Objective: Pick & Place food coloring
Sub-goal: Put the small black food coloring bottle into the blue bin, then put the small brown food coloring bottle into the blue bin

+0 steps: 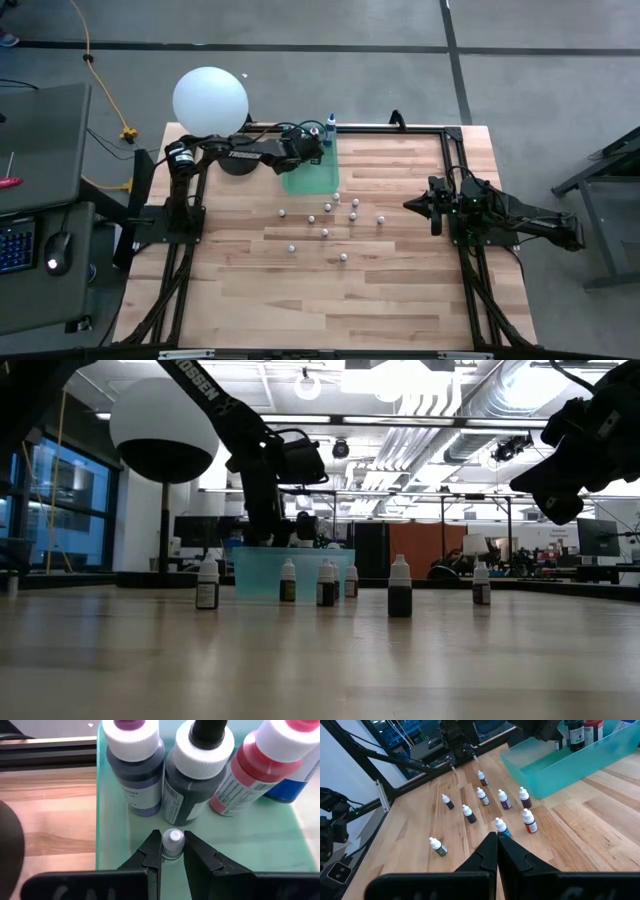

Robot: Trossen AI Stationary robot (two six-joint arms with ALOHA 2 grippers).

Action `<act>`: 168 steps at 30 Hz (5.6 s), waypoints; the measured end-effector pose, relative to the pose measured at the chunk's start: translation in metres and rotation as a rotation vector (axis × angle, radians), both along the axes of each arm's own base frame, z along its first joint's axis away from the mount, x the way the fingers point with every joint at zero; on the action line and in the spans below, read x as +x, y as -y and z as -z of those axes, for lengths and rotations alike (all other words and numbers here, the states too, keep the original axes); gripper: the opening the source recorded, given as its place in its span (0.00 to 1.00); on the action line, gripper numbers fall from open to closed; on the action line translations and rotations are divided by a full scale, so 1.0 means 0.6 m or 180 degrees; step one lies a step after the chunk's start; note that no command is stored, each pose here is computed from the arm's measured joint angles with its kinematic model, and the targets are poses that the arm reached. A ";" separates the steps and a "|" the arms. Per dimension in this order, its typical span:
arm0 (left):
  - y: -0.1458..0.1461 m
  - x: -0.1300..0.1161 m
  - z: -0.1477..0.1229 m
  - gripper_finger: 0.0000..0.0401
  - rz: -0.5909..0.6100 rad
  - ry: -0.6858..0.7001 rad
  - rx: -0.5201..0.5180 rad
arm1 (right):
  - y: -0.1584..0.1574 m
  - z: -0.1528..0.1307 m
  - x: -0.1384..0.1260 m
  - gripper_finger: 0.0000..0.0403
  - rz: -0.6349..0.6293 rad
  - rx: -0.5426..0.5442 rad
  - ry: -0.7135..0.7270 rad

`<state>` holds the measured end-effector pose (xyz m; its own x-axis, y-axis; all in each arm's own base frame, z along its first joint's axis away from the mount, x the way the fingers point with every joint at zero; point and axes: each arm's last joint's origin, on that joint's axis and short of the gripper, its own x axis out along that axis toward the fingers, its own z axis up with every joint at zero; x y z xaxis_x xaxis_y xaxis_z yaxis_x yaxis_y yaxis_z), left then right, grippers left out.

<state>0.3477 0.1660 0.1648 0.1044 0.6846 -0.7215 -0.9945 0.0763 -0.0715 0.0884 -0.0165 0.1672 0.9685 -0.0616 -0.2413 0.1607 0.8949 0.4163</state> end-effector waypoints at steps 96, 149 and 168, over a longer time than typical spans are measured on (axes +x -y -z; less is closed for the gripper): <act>0.202 -0.189 -0.224 0.31 0.4168 -0.0473 -0.0507 | 0.000 0.000 0.000 0.00 0.0000 0.0005 0.0000; 0.239 -0.364 0.078 0.45 0.4309 0.0694 0.0801 | 0.000 0.000 0.000 0.00 0.0000 0.0001 -0.0001; 0.232 -0.322 0.110 0.56 0.4429 0.0634 0.0786 | 0.000 0.000 0.000 0.00 0.0001 0.0002 -0.0001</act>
